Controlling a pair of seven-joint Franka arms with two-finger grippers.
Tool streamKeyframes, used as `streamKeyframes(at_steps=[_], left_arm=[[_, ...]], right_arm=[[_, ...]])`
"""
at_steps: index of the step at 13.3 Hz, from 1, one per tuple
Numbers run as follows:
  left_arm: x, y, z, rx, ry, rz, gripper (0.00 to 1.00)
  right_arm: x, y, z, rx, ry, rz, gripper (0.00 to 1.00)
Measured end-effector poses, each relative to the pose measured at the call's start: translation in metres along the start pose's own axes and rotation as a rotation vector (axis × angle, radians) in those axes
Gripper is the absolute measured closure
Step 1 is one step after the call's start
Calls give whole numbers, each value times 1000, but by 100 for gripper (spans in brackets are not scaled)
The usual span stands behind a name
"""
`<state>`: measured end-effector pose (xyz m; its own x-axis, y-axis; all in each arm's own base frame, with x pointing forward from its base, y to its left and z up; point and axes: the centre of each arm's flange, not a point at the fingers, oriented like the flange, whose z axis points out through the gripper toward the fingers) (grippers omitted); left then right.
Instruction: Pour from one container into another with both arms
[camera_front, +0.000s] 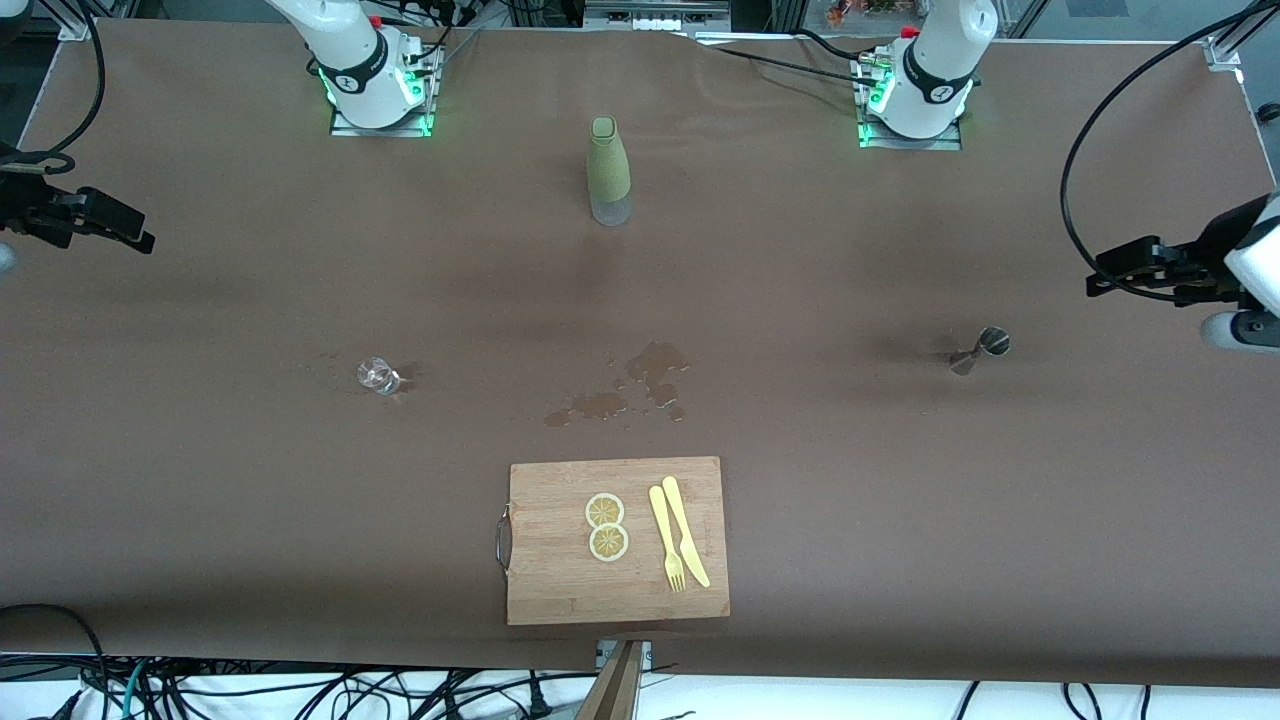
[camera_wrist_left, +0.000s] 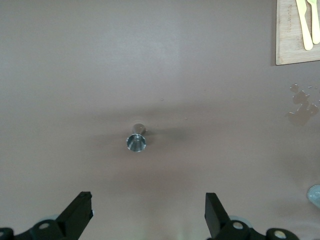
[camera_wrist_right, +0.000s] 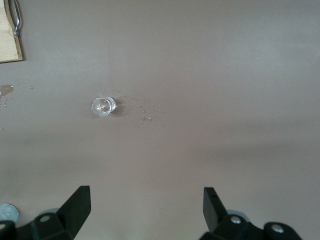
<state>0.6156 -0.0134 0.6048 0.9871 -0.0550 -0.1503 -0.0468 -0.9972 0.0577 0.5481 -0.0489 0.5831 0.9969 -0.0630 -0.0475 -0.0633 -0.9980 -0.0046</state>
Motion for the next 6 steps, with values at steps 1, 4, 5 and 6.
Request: streamKeyframes(at_steps=[1, 4, 5, 6], left_arm=[[-1, 8, -1, 2, 2, -17, 0], [-8, 13, -11, 3, 15, -61, 0], [-10, 12, -13, 3, 17, -64, 0], [-11, 10, -14, 3, 18, -66, 0]], right_arm=[[0, 0, 0, 0, 0, 0, 0], [0, 0, 0, 0, 0, 0, 0], [0, 0, 0, 0, 0, 0, 0], [0, 0, 0, 0, 0, 0, 0]])
